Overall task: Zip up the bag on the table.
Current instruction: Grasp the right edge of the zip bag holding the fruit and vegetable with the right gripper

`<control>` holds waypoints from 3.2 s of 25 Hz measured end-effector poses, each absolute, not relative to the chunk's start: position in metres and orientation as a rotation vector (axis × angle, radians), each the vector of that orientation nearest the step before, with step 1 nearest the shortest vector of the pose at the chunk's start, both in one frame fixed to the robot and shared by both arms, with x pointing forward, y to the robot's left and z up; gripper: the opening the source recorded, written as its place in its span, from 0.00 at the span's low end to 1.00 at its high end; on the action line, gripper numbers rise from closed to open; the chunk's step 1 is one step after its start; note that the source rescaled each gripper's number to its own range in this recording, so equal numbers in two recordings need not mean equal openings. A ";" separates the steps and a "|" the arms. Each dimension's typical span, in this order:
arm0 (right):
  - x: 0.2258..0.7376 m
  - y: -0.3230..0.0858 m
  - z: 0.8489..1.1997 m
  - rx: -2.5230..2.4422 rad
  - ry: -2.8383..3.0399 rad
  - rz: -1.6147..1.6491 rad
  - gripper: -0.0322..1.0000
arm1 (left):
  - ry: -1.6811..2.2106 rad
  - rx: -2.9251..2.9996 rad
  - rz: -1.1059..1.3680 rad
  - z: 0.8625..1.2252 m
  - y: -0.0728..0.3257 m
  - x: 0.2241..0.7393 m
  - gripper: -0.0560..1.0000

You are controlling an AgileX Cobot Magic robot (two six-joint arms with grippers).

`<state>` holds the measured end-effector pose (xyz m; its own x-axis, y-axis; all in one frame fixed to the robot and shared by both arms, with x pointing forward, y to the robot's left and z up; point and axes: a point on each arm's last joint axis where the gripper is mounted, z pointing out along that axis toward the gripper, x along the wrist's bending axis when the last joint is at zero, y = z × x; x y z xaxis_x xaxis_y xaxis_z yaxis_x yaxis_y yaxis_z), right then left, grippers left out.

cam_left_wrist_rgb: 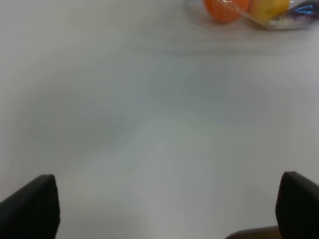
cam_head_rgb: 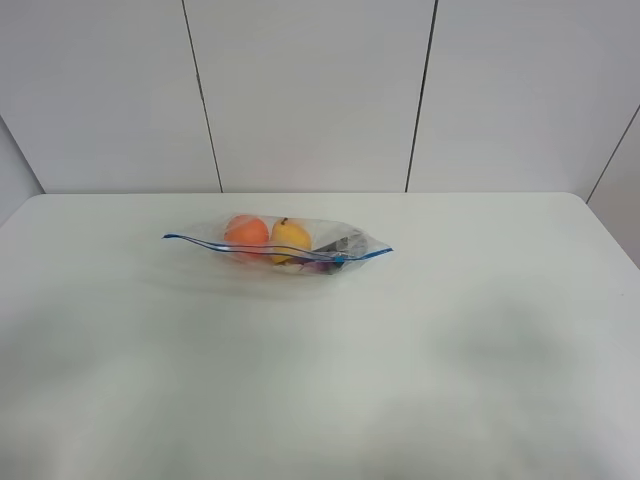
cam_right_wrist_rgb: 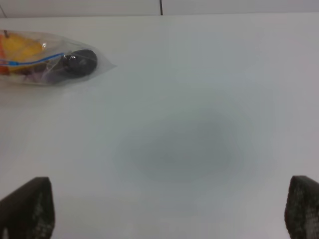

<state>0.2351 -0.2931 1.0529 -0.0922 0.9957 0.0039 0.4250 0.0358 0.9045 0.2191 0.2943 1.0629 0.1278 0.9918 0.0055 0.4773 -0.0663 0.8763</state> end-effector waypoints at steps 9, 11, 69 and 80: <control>0.235 -0.292 1.053 1.472 1.611 1.040 1.00 | 1.448 1.652 0.863 1.063 0.294 0.219 1.00; 0.235 -0.292 1.053 1.472 1.611 1.040 1.00 | 1.448 1.652 0.863 1.063 0.294 0.219 1.00; 0.616 -0.219 0.959 2.672 2.310 1.220 0.83 | 1.448 1.652 0.863 1.063 0.294 0.219 1.00; 0.624 -0.212 0.956 2.808 2.175 1.407 0.83 | 1.448 1.652 0.863 1.063 0.294 0.219 1.00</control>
<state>0.6241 -0.2123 0.9556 0.1827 0.5130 0.8387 0.9753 -0.2022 -0.0888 0.2191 0.2943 1.0629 0.1278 0.9918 0.0055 0.4773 -0.0663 0.8763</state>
